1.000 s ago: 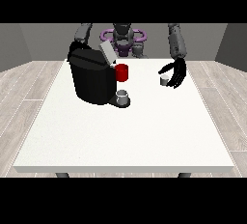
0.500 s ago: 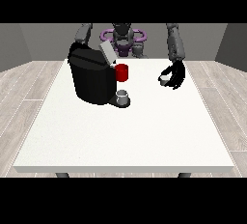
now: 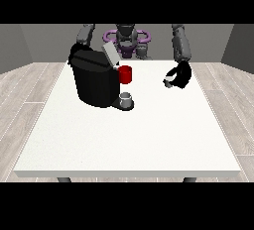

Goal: Insert the coffee pod into the coffee machine and close the lid

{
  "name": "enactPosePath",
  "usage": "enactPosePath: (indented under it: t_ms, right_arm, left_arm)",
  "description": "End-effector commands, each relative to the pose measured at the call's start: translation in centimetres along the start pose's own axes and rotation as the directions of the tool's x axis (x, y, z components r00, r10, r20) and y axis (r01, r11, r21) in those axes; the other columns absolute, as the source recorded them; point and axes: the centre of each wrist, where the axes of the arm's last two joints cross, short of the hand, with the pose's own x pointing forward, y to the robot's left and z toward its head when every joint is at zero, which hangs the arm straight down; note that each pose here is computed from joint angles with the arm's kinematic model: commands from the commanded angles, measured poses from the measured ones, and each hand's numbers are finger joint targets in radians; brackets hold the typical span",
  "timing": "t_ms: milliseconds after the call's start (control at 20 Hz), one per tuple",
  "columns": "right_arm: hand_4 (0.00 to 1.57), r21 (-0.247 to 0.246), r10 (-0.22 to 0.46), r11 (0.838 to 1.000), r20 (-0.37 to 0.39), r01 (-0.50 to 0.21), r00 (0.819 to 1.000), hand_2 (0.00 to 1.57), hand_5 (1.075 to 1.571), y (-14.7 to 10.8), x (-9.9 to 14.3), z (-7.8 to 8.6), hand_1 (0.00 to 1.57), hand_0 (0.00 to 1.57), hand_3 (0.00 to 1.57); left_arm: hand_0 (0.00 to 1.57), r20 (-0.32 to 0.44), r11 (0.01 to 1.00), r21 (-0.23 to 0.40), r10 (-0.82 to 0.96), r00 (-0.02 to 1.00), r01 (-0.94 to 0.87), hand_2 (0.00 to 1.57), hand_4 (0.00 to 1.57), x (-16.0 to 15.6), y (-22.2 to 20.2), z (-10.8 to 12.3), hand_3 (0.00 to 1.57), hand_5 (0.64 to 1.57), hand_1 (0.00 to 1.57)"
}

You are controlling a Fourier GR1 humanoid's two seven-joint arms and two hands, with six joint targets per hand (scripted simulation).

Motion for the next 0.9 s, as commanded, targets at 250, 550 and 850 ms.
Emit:
enactPosePath:
  t_ms: [250, 550, 850]
  right_arm:
    - [0.47, 0.009, -0.005, 1.000, -0.077, 0.006, 0.997, 0.00, 1.571, -2.2, -2.5, 0.7, 0.00, 0.00, 0.00]
    - [0.49, 0.024, -0.020, 0.999, -0.029, 0.021, 0.999, 0.00, 1.571, -0.5, -1.5, -0.7, 0.00, 0.00, 0.00]
    - [0.50, 0.022, -0.024, 0.999, -0.049, 0.025, 0.998, 0.00, 1.571, -1.5, -3.2, 0.4, 0.00, 0.00, 0.00]
  left_arm:
    - [1.34, 0.175, 0.999, -0.044, 0.025, 0.984, -0.018, 1.40, 0.59, 4.4, 2.6, -2.7, 1.36, 1.571, 1.34]
    - [1.23, 0.238, 0.999, -0.029, 0.020, 0.971, -0.013, 1.32, 0.57, 7.8, 7.8, -4.9, 1.29, 1.571, 1.23]
    - [1.25, 0.247, 0.999, -0.033, 0.032, 0.968, -0.025, 1.33, 0.56, 12.5, 7.3, -6.3, 1.29, 1.571, 1.25]
